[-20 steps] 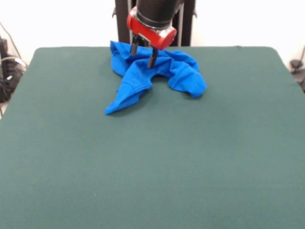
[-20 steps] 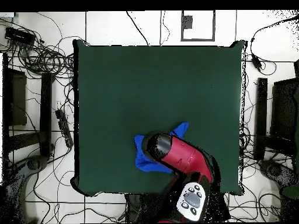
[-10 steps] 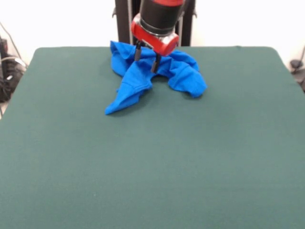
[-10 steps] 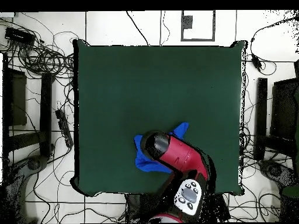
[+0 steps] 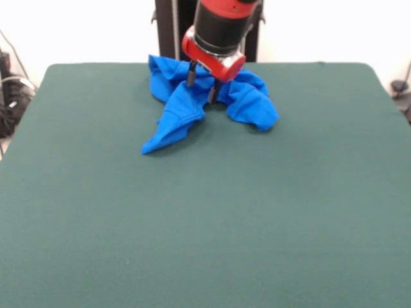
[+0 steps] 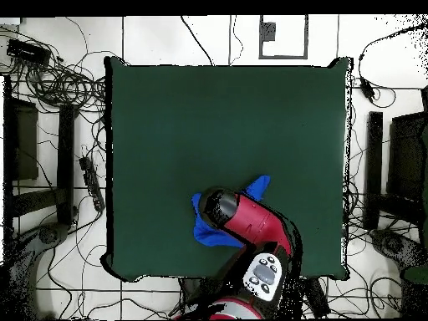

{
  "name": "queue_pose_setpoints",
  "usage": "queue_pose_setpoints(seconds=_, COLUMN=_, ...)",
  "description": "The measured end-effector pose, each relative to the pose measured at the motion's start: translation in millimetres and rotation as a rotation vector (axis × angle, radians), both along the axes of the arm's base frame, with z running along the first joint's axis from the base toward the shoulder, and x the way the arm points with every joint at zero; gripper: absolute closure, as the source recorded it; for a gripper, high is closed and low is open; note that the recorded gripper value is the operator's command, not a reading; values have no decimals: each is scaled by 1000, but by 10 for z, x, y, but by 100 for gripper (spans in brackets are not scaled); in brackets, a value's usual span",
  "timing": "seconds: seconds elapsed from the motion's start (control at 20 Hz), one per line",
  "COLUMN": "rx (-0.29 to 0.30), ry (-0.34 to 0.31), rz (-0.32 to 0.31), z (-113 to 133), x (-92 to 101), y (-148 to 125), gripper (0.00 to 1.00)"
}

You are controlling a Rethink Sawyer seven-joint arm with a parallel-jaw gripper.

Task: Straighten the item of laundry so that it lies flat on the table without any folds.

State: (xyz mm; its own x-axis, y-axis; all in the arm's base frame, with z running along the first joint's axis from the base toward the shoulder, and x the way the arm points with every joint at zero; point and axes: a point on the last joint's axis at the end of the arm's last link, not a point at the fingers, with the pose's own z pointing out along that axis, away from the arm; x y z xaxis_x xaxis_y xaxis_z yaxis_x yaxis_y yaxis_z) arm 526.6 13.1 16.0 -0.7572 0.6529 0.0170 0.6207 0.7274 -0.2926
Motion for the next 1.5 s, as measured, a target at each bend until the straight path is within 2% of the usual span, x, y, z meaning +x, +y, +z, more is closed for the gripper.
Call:
queue_pose_setpoints(seconds=0.4, rx=-6, ry=56, rz=-20, z=-318, x=-199, y=-42, gripper=0)
queue_pose_setpoints(seconds=0.8, rx=-43, ry=61, rz=-6, z=-593, x=-375, y=-119, gripper=0)
queue_pose_setpoints(seconds=1.05, rx=-42, ry=51, rz=-17, z=-595, x=-376, y=-132, gripper=0)
queue_pose_setpoints(seconds=1.45, rx=14, ry=41, rz=-81, z=-592, x=-380, y=-223, gripper=0)
queue_pose_setpoints(seconds=1.5, rx=27, ry=32, rz=-93, z=-593, x=-372, y=-231, gripper=100)
